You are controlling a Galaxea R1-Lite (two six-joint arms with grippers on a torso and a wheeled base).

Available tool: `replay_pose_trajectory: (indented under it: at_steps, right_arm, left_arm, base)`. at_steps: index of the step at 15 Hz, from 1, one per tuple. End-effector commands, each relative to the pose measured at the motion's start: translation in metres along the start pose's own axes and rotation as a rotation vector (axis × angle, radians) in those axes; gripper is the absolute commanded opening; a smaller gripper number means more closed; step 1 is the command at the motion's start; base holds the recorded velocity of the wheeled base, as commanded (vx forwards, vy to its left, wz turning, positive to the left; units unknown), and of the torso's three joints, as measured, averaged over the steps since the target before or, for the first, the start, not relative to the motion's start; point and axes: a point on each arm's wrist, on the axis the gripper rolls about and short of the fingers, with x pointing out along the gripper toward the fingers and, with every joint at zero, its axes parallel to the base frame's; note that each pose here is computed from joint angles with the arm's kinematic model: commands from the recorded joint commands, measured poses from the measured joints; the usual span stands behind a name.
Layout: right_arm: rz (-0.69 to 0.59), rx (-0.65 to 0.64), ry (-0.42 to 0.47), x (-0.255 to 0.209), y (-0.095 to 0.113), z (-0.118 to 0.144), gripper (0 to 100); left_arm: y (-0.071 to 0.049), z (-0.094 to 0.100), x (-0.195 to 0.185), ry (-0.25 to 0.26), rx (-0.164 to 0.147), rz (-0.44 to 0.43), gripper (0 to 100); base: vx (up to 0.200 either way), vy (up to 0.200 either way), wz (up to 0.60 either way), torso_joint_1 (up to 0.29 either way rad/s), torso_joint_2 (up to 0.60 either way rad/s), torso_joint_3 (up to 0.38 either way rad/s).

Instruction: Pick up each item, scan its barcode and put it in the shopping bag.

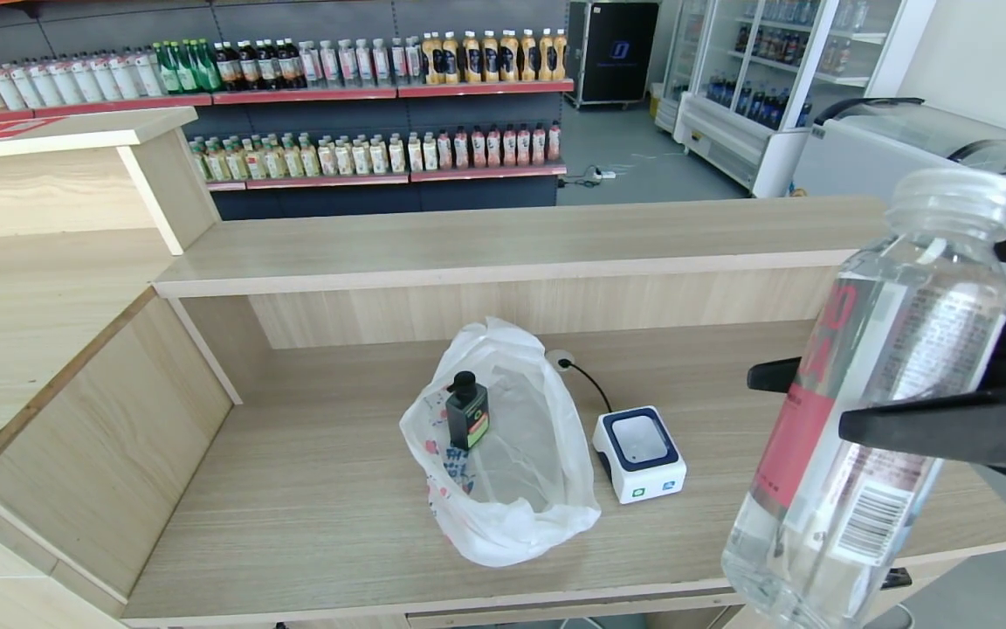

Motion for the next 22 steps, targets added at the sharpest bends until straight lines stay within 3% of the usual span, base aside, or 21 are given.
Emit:
replay_pose_trajectory:
  at_steps: [1, 11, 15, 18, 20, 21, 22]
  right_arm:
    - [0.001, 0.003, 0.0, 0.0, 0.001, 0.0, 0]
    - [-0.01, 0.004, -0.01, -0.005, 0.008, 0.002, 0]
    - [-0.148, -0.015, -0.052, -0.032, 0.001, 0.004, 0]
    - [-0.456, -0.067, -0.109, -0.083, -0.017, -0.002, 0]
    - [-0.81, -0.002, -0.127, -0.107, -0.025, -0.016, 0]
    - [-1.022, 0.023, -0.093, -0.121, -0.03, -0.025, 0]
    - [-1.126, 0.004, -0.062, -0.125, -0.031, -0.028, 0]
  left_arm:
    - [0.0, 0.0, 0.0, 0.0, 0.0, -0.001, 100]
    - [0.0, 0.0, 0.0, 0.0, 0.0, -0.001, 100]
    - [0.0, 0.0, 0.0, 0.0, 0.0, -0.001, 100]
    - [0.0, 0.0, 0.0, 0.002, 0.0, -0.001, 100]
    - [0.0, 0.0, 0.0, 0.002, 0.0, -0.001, 100]
    - [0.0, 0.0, 0.0, 0.0, 0.0, -0.001, 100]
    - [0.0, 0.0, 0.0, 0.002, 0.0, -0.001, 100]
  base:
    - [0.0, 0.0, 0.0, 0.0, 0.0, 0.0]
    - [0.0, 0.0, 0.0, 0.0, 0.0, 0.0]
    - [0.0, 0.0, 0.0, 0.0, 0.0, 0.0]
    - [0.0, 0.0, 0.0, 0.0, 0.0, 0.0]
    - [0.0, 0.0, 0.0, 0.0, 0.0, 0.0]
    - [0.0, 0.0, 0.0, 0.0, 0.0, 0.0]
    - [0.0, 0.0, 0.0, 0.0, 0.0, 0.0]
